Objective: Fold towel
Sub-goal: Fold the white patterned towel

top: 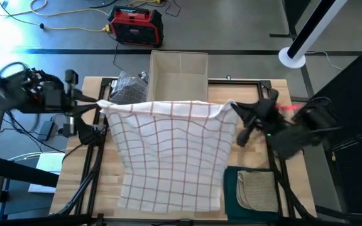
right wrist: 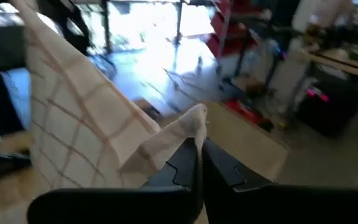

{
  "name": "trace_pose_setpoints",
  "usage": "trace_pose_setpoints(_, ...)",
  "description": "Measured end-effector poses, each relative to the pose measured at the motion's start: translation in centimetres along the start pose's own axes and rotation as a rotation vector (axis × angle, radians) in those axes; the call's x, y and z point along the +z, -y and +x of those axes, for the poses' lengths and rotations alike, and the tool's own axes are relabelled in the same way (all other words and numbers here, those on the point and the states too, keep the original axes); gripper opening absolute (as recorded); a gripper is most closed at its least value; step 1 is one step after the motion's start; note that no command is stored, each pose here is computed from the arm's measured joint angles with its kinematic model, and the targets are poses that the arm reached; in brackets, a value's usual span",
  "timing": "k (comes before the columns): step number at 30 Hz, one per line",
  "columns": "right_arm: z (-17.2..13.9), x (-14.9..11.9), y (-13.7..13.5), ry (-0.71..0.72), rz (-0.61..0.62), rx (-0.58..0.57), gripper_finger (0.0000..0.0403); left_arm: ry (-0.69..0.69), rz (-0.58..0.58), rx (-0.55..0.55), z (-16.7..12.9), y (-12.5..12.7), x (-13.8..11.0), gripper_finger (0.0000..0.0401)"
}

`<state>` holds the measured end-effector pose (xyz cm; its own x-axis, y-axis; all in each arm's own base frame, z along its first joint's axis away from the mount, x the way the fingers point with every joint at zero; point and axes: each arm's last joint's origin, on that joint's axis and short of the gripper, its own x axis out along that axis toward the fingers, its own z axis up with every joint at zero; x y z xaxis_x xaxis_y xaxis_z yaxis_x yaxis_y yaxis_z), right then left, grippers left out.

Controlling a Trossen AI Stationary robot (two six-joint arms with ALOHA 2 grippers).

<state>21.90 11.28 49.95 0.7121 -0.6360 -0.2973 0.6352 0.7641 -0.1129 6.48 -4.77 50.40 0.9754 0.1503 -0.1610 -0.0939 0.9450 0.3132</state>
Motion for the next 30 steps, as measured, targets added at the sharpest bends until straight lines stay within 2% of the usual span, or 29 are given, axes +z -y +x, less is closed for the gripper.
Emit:
trace_pose_setpoints(3,2.2,-1.4,-0.2,-0.084,-0.016,-0.053,0.0000,-0.047,-0.038,0.074,0.0,-0.3,-2.4,0.0012)
trace_pose_setpoints(7,5.3,-3.4,-0.7,-0.214,-0.129,-0.080,0.0000,-0.066,-0.099,0.147,-0.3,-1.2,-5.5,0.0012)
trace_pose_setpoints(11,8.3,-6.0,-1.2,-0.373,-0.153,-0.085,0.0000,-0.073,-0.182,0.144,-0.5,-1.3,-8.6,0.0012)
trace_pose_setpoints(15,9.8,-7.5,-1.4,-0.448,-0.157,-0.092,0.0000,-0.079,-0.251,0.142,-0.5,-1.3,-11.3,0.0012)
trace_pose_setpoints(21,11.3,-8.1,-0.3,-0.461,-0.153,-0.172,0.0000,-0.086,-0.270,0.153,-0.5,-1.1,-14.5,0.0012)
trace_pose_setpoints(25,12.1,-7.9,0.2,-0.468,-0.178,-0.186,0.0000,-0.087,-0.292,0.134,-0.7,-1.5,-16.1,0.0012)
trace_pose_setpoints(28,12.3,-7.8,0.2,-0.472,-0.173,-0.160,0.0000,-0.098,-0.357,0.081,-0.8,-1.5,-17.1,0.0012)
trace_pose_setpoints(30,12.3,-7.7,-0.2,-0.502,-0.146,-0.080,0.0000,-0.114,-0.433,0.009,-0.8,-1.3,-17.4,0.0012)
